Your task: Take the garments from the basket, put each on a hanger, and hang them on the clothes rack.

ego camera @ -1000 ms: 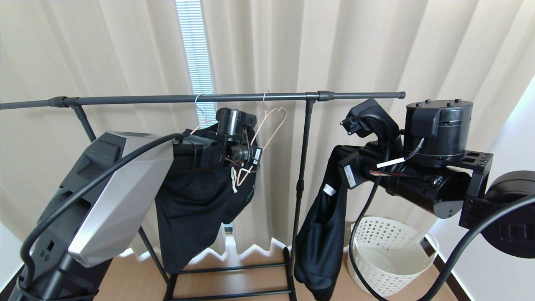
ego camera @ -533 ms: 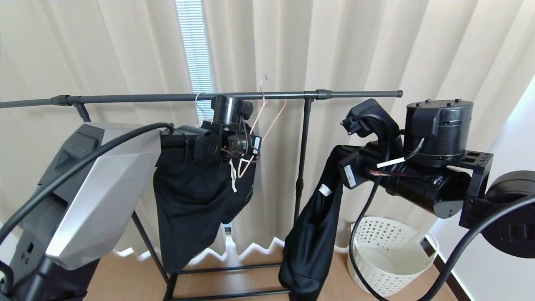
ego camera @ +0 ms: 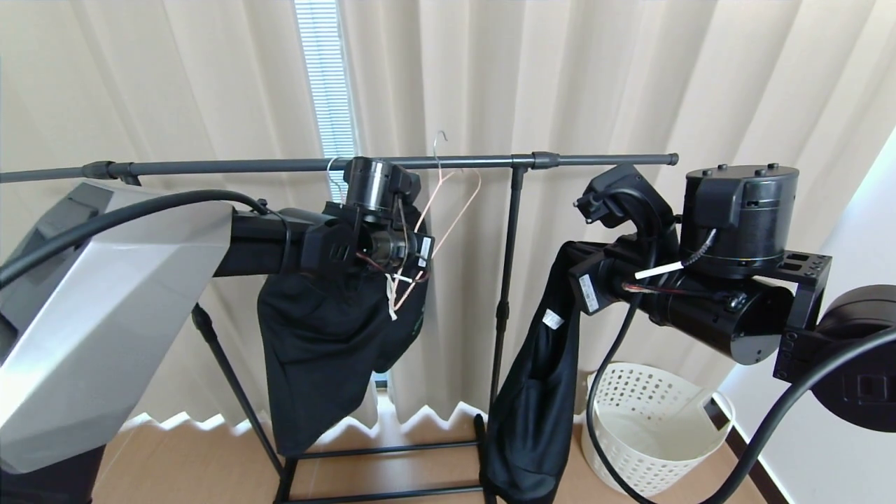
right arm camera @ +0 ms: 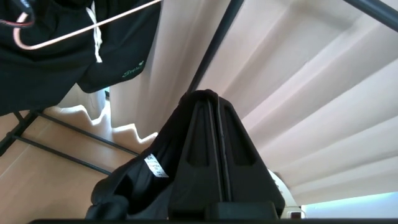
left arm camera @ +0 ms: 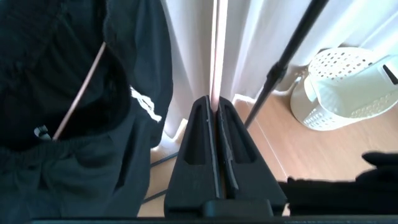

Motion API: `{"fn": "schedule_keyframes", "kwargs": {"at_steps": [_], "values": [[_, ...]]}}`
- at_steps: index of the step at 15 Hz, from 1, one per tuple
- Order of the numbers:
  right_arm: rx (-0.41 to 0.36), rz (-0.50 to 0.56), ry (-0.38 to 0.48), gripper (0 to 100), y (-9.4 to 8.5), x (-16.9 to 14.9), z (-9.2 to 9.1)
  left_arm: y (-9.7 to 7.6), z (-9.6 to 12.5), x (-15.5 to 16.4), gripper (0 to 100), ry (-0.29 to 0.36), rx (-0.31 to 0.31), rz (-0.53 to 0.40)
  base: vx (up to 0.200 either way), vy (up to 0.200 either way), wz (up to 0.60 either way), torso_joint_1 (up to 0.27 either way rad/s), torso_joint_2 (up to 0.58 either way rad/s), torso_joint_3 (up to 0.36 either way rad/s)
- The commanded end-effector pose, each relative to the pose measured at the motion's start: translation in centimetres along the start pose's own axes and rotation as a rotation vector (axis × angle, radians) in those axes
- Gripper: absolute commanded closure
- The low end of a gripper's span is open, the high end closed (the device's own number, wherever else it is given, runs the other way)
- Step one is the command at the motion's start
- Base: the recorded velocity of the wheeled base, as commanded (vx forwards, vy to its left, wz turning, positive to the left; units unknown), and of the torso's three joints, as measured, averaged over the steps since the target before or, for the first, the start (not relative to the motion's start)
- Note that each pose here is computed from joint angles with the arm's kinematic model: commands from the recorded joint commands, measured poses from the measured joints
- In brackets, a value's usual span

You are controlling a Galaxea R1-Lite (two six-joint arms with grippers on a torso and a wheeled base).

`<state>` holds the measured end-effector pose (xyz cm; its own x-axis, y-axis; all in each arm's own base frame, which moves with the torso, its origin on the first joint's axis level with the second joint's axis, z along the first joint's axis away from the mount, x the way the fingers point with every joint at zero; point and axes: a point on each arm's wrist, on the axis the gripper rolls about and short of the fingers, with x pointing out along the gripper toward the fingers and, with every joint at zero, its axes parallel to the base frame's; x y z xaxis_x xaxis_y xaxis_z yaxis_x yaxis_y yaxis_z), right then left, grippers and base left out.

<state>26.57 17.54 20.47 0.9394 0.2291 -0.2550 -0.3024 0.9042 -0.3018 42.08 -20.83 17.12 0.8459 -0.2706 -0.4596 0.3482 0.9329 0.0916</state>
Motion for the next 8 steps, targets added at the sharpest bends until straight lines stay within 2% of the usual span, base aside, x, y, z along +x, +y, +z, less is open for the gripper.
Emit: {"fn": "schedule_keyframes", "kwargs": {"at_steps": [1,5,8], "values": [[-0.002,0.001,-0.001,100,0.0,-0.1,0.0,0.1,0.5,-2.9,100,-0.035,-0.001,-0.005,0.0,0.0,0.0,0.0,0.0,0.0],[0.004,-0.002,-0.015,100,-0.4,-1.0,0.2,0.2,-1.0,-8.2,100,-0.064,0.001,-0.017,0.0,0.0,0.0,0.0,0.0,0.0],[-0.007,-0.004,-0.024,100,-0.6,-1.5,0.3,0.1,-3.8,-14.0,100,-0.075,0.013,-0.044,0.0,0.0,0.0,0.0,0.0,0.0]]}}
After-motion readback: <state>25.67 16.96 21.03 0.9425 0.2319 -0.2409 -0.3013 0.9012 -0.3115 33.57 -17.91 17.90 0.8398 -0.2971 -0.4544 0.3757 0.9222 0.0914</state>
